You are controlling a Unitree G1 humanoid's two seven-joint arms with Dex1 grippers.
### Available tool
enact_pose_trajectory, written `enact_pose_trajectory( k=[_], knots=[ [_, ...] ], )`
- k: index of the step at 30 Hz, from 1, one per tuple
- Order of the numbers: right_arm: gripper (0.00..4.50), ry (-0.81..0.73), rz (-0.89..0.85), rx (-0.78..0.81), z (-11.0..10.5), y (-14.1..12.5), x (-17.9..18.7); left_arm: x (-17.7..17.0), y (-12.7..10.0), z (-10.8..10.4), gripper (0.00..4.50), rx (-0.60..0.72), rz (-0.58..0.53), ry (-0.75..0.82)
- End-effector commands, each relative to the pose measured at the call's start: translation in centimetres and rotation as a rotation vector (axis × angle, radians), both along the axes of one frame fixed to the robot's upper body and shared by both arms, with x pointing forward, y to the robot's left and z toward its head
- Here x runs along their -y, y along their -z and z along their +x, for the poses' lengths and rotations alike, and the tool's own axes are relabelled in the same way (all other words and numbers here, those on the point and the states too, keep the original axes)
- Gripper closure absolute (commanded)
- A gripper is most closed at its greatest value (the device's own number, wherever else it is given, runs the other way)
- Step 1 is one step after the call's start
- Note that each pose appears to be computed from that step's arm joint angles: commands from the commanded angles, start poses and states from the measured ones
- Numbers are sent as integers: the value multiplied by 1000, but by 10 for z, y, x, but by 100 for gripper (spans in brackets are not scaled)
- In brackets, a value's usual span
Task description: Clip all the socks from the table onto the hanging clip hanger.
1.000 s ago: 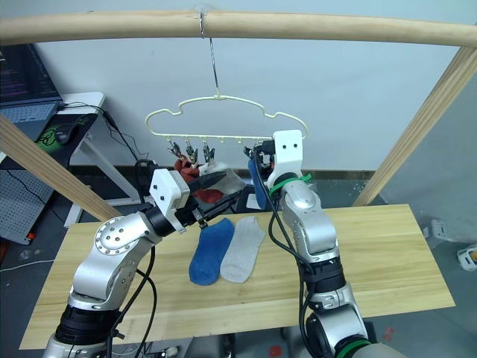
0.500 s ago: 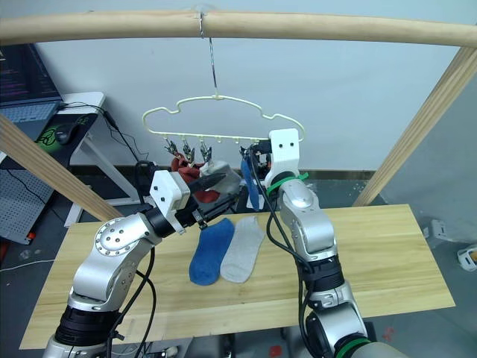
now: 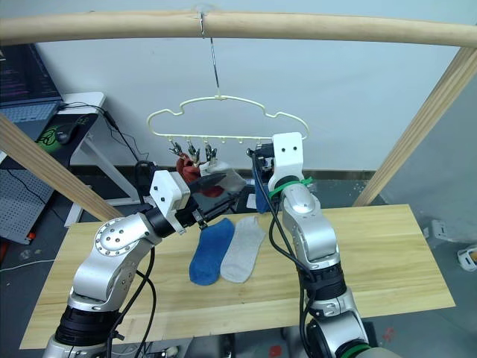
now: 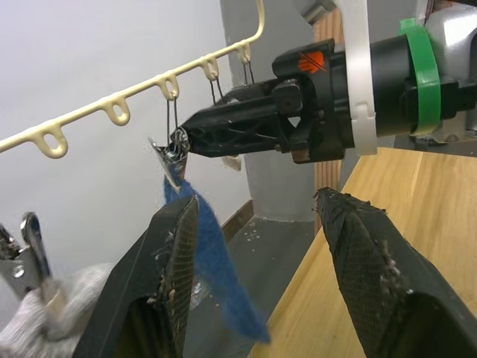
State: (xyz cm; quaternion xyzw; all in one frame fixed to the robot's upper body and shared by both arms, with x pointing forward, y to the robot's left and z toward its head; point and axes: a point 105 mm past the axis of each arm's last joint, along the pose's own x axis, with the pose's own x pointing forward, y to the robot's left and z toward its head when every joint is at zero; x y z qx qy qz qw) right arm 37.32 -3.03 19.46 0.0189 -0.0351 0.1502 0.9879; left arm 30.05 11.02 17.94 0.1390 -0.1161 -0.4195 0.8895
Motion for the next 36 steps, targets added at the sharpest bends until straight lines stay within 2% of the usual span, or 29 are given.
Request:
enact_pose_trajectory(
  k=[1,2,20,36],
  knots=[
    [214,11,21,53,-5,-15,0,1,-11,-4,178,50,-8,13],
    [232,12,21,53,-5,-15,1,1,-11,-3,178,50,-8,14],
    [232,42,49,60,-9,-20,6,3,-11,-3,178,50,-7,18],
    [232,-47,96,69,-10,-28,-12,1,-11,-4,178,48,-4,9]
  ],
)
